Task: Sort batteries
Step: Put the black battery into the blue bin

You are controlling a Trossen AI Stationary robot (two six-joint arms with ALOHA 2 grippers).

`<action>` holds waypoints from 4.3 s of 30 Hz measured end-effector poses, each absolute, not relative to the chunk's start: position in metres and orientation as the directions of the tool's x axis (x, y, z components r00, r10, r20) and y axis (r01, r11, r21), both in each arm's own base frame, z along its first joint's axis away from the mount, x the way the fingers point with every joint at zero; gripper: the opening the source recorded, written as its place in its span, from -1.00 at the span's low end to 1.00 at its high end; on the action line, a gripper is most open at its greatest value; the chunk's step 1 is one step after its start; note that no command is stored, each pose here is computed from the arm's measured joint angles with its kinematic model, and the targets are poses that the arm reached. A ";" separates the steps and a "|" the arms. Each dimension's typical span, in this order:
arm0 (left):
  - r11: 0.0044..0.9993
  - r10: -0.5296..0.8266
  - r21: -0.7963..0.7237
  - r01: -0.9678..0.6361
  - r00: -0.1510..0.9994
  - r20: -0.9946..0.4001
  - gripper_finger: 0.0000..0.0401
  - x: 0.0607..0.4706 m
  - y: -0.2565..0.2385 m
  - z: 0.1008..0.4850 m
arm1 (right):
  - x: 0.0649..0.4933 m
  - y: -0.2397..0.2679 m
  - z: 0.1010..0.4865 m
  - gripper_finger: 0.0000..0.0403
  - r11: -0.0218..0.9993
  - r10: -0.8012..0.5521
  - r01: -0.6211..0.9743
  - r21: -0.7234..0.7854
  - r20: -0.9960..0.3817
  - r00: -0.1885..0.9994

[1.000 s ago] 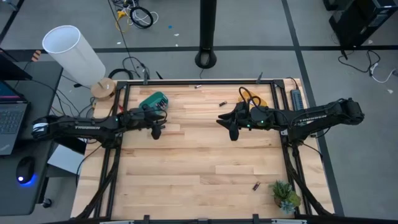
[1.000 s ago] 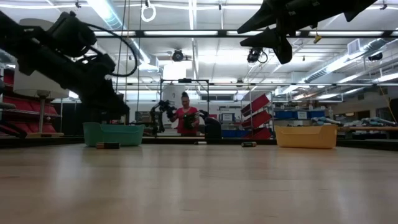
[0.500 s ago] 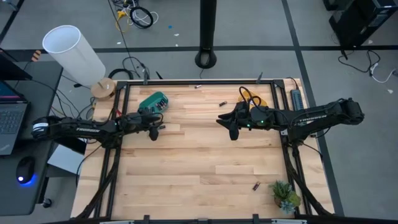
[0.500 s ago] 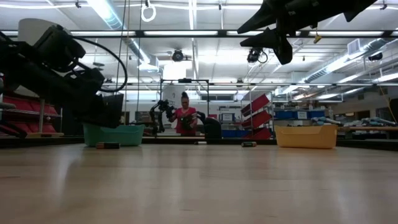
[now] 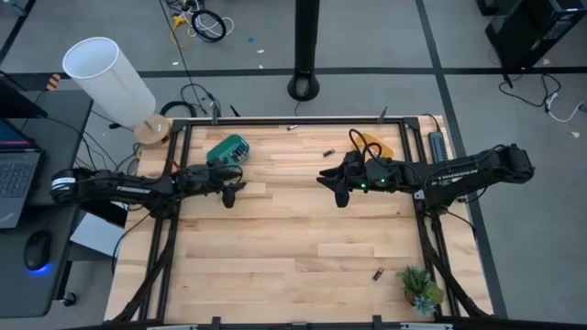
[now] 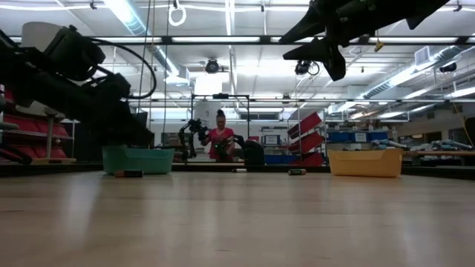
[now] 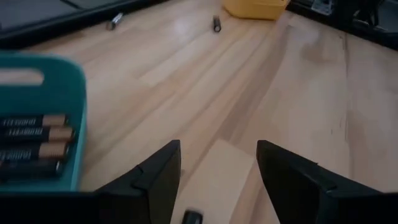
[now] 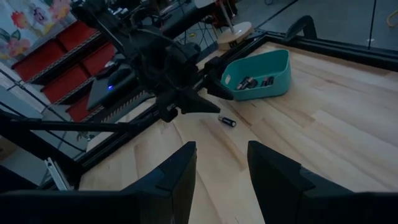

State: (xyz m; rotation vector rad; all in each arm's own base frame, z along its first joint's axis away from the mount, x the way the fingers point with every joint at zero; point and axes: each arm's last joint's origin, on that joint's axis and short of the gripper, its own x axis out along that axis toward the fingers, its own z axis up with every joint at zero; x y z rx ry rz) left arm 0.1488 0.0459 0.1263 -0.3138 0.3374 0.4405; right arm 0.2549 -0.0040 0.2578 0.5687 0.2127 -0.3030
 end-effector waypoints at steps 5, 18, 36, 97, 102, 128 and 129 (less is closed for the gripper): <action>0.867 0.382 -0.141 -0.478 0.820 -0.426 0.11 0.158 0.049 0.123 | 0.255 -0.004 0.258 -0.24 0.800 -0.222 0.337 0.496 -0.277 0.935; 0.892 0.324 -0.110 -0.438 0.791 -0.520 0.11 0.164 0.050 0.106 | 0.256 -0.002 0.258 -0.24 0.791 -0.198 0.319 0.522 -0.276 0.941; 0.915 0.325 -0.066 -0.399 0.823 -0.465 0.11 0.177 0.052 0.135 | 0.256 0.001 0.258 -0.24 0.788 -0.179 0.306 0.534 -0.278 0.944; 0.773 0.457 -0.125 -0.622 0.683 -0.570 -0.28 0.154 0.017 0.083 | 0.255 0.004 0.256 -0.24 0.802 -0.160 0.298 0.518 -0.294 0.942; 0.762 0.440 -0.168 -0.625 0.691 -0.574 -0.56 0.156 0.016 0.082 | 0.255 0.004 0.256 -0.24 0.806 -0.153 0.291 0.515 -0.294 0.943; 0.580 0.643 -0.350 -0.736 0.677 -0.359 -0.73 0.194 0.034 0.125 | 0.255 0.006 0.256 -0.24 0.809 -0.093 0.249 0.532 -0.303 0.948; 0.537 0.687 -0.366 -0.760 0.646 -0.334 -0.73 0.196 0.038 0.129 | 0.255 0.006 0.255 -0.24 0.809 -0.093 0.252 0.532 -0.307 0.947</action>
